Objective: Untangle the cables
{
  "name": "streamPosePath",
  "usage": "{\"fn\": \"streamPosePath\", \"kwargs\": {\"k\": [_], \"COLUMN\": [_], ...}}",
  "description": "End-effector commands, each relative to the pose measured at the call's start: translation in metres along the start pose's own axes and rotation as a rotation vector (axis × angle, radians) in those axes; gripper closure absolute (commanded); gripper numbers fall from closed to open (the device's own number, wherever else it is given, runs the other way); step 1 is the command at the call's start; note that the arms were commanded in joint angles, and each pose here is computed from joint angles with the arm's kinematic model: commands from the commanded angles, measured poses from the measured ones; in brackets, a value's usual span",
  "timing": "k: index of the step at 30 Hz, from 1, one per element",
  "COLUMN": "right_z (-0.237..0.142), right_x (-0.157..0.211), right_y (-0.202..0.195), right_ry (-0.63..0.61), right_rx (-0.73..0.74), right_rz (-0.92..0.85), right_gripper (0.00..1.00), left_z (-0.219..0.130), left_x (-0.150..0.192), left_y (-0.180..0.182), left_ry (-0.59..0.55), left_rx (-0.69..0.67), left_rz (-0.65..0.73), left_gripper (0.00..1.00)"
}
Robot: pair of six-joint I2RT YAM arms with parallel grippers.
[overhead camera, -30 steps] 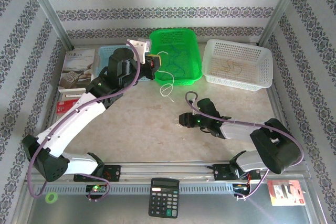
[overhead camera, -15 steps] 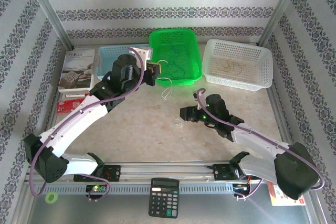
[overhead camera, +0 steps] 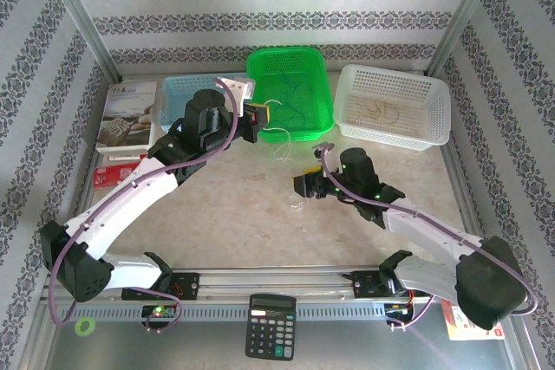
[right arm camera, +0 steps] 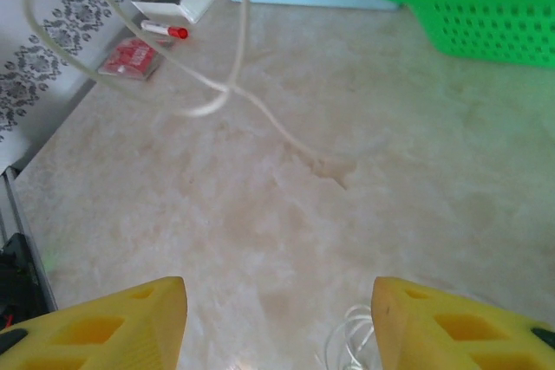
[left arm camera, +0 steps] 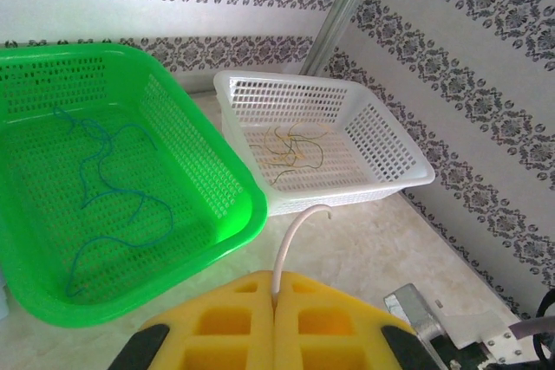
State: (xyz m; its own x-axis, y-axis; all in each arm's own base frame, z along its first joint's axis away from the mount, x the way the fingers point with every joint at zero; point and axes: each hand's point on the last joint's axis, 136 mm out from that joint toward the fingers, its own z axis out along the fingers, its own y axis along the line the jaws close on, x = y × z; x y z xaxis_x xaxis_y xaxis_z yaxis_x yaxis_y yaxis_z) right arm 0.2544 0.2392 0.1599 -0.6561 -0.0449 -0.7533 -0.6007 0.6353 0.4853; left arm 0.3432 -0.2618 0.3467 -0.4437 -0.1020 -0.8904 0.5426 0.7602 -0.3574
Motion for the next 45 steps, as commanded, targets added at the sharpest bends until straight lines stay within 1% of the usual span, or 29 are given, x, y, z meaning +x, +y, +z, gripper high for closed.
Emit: {"fn": "streamPosePath", "kwargs": {"k": [1, 12, 18, 24, 28, 30, 31, 33, 35, 36, 37, 41, 45], "right_z": [0.002, 0.010, 0.018, 0.033, 0.041, 0.042, 0.041, 0.040, 0.038, 0.038, 0.038, 0.038, 0.032], "right_x": [-0.015, -0.029, -0.033, -0.028, -0.019, -0.018, -0.018, -0.019, -0.018, -0.017, -0.014, 0.001, 0.014], "right_y": [0.006, 0.016, 0.023, 0.034, 0.037, 0.037, 0.037, 0.036, 0.035, 0.035, 0.033, 0.015, -0.017], "right_ry": [-0.009, -0.003, 0.010, 0.046, 0.070, 0.074, 0.072, 0.066, 0.066, 0.066, 0.072, 0.080, 0.064], "right_rx": [-0.027, -0.067, -0.096, -0.127, -0.133, -0.128, -0.126, -0.120, -0.113, -0.110, -0.104, -0.041, 0.066], "right_rz": [-0.060, -0.107, -0.116, -0.128, -0.131, -0.130, -0.129, -0.129, -0.126, -0.126, -0.122, -0.086, -0.016], "right_gripper": [0.41, 0.41, 0.41, 0.43, 0.45, 0.50, 0.55, 0.71, 0.90, 0.97, 1.00, 1.00, 1.00], "left_z": [-0.006, -0.010, -0.012, -0.014, -0.016, -0.017, -0.017, -0.017, -0.017, -0.016, -0.016, -0.019, -0.028], "left_x": [-0.017, -0.018, -0.023, -0.028, -0.030, -0.031, -0.030, -0.030, -0.030, -0.029, -0.030, -0.036, -0.050], "left_y": [-0.010, -0.022, -0.025, -0.027, -0.028, -0.028, -0.028, -0.028, -0.027, -0.026, -0.025, -0.019, -0.003], "left_ry": [-0.058, -0.050, -0.065, -0.078, -0.083, -0.086, -0.085, -0.087, -0.087, -0.087, -0.091, -0.115, -0.154], "left_rx": [0.055, 0.114, 0.127, 0.134, 0.134, 0.133, 0.133, 0.132, 0.129, 0.127, 0.121, 0.075, -0.017], "left_rz": [-0.004, -0.014, -0.022, -0.022, -0.016, -0.013, -0.012, -0.012, -0.011, -0.011, -0.011, 0.019, 0.077], "left_gripper": [1.00, 1.00, 1.00, 1.00, 1.00, 1.00, 1.00, 1.00, 1.00, 1.00, 1.00, 1.00, 1.00]}}
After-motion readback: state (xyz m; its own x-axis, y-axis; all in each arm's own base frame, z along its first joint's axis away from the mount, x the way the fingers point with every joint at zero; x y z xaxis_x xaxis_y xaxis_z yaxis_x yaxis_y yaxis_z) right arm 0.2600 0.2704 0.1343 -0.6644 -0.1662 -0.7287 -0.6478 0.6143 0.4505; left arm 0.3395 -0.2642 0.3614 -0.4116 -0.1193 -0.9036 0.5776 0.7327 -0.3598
